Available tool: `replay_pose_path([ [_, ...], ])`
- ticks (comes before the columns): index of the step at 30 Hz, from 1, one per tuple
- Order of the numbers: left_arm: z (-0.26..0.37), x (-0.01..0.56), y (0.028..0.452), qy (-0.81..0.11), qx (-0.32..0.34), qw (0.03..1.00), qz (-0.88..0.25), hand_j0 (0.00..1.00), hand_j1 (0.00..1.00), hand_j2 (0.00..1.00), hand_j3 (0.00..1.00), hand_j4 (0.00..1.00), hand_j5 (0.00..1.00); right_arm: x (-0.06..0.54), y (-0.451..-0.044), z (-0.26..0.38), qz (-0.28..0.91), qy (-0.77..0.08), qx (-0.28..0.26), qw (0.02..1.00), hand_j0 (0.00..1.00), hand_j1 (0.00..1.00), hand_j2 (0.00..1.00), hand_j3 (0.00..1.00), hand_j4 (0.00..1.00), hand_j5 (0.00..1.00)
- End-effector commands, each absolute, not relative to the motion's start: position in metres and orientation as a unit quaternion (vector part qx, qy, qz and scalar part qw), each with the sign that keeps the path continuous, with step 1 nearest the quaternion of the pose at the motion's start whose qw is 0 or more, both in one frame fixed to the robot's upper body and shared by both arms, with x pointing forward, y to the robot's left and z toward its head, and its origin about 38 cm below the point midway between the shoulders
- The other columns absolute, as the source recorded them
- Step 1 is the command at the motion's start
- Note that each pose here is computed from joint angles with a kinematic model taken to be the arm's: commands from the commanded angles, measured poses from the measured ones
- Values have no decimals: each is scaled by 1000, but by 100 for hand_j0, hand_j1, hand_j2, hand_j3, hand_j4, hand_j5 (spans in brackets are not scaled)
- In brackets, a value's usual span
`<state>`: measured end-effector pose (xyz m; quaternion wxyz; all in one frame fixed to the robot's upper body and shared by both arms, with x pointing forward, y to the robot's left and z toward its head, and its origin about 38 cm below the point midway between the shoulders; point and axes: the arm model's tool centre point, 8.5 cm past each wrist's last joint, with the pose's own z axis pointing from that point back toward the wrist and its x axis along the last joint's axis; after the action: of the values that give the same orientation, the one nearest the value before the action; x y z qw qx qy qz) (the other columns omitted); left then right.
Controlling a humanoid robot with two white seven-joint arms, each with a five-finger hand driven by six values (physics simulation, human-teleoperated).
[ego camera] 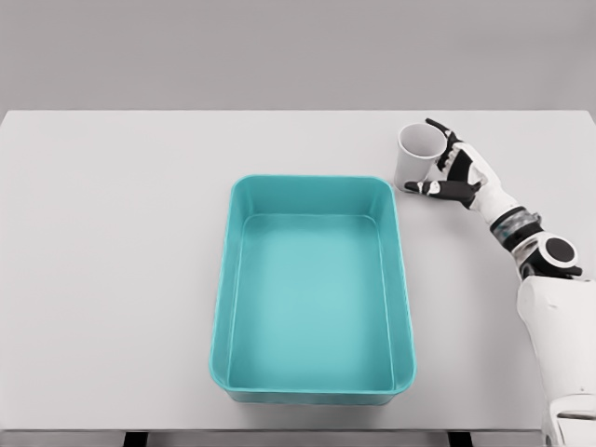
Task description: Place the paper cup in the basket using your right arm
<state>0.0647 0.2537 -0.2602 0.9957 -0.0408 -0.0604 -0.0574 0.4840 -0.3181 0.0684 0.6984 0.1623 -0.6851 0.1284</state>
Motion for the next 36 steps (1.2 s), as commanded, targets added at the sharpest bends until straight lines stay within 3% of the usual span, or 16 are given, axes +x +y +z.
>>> replay_pose_path([
  [1,-260,64,254,-60,-41,996,-57,100,100,100,100,100,100,484,-316,67,125,-685,166,698,100,100,100,100,100,100],
  [10,-260,64,254,-60,-41,996,-57,100,100,100,100,100,100,486,-314,62,123,-683,166,701,98,98,98,98,98,98],
  [17,-260,65,254,-61,-41,996,-57,100,100,100,100,100,100,486,-314,61,127,-681,163,703,76,76,76,76,76,76],
  [24,-260,64,254,-60,-41,996,-57,100,100,100,100,100,100,486,-314,63,127,-681,163,702,71,71,71,71,71,71],
  [30,-260,64,254,-60,-41,996,-57,100,100,100,100,100,100,486,-315,65,127,-684,162,700,61,61,61,61,61,61],
  [36,-260,64,254,-60,-41,996,-57,100,100,100,100,100,100,487,-316,67,125,-685,162,699,59,59,59,59,59,59],
])
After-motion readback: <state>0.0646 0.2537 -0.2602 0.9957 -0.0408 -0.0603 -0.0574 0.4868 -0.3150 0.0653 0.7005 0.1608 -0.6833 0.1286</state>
